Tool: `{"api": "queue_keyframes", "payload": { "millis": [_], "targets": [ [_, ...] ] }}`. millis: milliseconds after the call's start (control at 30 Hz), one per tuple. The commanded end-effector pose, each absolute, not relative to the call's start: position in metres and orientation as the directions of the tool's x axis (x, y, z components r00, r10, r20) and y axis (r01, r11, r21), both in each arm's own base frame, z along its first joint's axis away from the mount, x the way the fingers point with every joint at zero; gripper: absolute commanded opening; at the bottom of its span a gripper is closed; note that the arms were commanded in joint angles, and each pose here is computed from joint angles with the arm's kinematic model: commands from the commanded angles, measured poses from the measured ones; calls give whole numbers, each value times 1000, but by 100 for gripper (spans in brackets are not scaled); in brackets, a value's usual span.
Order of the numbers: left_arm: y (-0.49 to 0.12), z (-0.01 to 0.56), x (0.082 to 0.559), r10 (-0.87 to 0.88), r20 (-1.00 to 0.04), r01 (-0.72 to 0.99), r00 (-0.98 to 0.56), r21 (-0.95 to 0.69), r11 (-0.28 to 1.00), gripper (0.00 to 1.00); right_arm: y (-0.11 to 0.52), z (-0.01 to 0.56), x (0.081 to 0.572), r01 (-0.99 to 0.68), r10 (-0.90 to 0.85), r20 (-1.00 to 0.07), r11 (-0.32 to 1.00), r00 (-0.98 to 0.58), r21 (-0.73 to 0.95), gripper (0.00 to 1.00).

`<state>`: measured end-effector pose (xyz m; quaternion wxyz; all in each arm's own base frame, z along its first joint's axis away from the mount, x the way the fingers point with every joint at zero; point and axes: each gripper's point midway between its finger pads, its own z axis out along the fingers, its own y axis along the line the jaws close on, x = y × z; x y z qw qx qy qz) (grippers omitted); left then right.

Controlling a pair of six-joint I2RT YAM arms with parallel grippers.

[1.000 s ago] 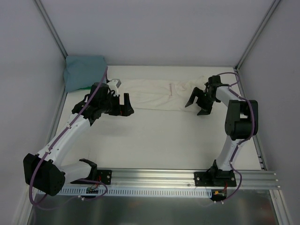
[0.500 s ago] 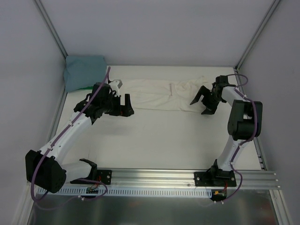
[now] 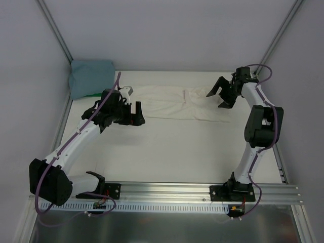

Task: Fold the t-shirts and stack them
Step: Fold the other side of the tshirt into a rectangle

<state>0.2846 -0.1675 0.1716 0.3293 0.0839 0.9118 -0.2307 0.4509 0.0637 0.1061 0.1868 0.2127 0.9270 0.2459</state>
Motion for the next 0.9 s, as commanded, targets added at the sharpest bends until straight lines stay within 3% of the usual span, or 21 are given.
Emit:
{"api": "queue_keyframes", "payload": {
  "millis": [0, 467, 867],
  "targets": [
    [-172, 177, 290, 16, -659, 328, -752, -352, 877, 99, 67, 88, 453, 344, 492, -166, 776, -855, 529, 99],
    [-174, 169, 299, 34, -644, 329, -765, -344, 880, 99, 54, 36, 434, 425, 510, -90, 791, -856, 440, 99],
    [-167, 162, 302, 105, -609, 338, -786, -281, 898, 99, 24, 27, 505, 496, 609, -112, 727, -785, 474, 99]
  ]
}}
